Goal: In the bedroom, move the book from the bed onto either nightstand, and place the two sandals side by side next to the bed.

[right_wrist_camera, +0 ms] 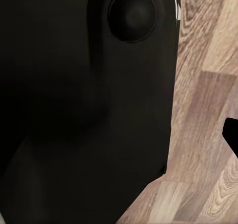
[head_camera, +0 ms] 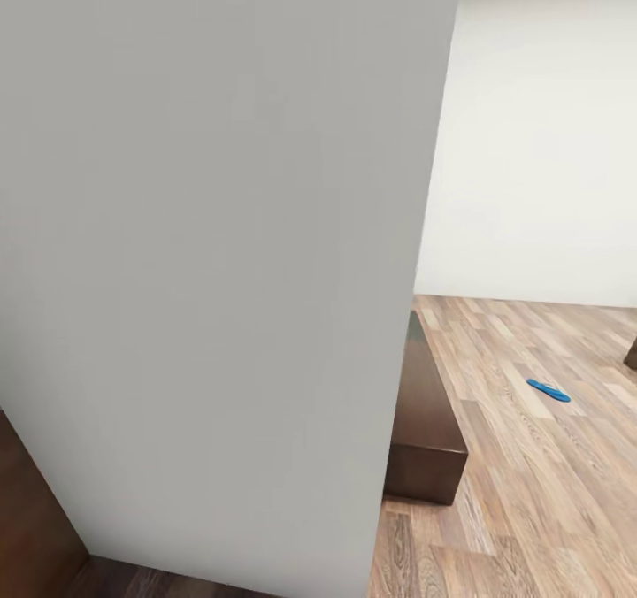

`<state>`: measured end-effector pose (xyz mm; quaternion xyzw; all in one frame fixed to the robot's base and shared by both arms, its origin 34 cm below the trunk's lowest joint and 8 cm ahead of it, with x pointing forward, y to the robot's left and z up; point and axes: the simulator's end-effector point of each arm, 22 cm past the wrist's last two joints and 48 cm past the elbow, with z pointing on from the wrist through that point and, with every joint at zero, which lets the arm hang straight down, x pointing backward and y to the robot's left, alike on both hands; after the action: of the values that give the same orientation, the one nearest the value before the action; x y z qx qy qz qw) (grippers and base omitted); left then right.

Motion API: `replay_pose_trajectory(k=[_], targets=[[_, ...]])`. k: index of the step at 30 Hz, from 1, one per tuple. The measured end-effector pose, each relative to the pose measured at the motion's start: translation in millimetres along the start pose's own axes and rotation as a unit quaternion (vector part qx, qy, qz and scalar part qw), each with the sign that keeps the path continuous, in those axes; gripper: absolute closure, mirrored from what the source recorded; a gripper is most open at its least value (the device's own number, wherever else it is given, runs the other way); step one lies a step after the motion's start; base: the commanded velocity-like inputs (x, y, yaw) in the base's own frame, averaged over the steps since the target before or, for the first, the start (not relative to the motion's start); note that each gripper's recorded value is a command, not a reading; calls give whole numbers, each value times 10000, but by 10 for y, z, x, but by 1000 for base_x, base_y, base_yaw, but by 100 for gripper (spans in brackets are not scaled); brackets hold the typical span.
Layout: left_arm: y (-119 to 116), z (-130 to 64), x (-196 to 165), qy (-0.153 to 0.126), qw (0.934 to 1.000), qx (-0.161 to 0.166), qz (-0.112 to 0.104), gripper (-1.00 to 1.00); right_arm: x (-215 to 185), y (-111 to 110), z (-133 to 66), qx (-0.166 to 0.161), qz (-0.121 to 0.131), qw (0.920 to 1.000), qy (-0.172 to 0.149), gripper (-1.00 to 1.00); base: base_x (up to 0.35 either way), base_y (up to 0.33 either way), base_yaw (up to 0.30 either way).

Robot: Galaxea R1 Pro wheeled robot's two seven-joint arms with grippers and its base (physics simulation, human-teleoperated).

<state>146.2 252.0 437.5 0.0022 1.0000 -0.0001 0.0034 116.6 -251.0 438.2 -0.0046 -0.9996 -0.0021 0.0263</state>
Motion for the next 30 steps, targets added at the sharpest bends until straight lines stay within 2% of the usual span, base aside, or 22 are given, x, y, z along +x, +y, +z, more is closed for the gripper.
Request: replay_pose_trajectory(k=[30], targets=[[6,0,-9,-10,10000,-4,1,-100,0,2,0,-6,-1,10000,-1,-100,0,0,-282]])
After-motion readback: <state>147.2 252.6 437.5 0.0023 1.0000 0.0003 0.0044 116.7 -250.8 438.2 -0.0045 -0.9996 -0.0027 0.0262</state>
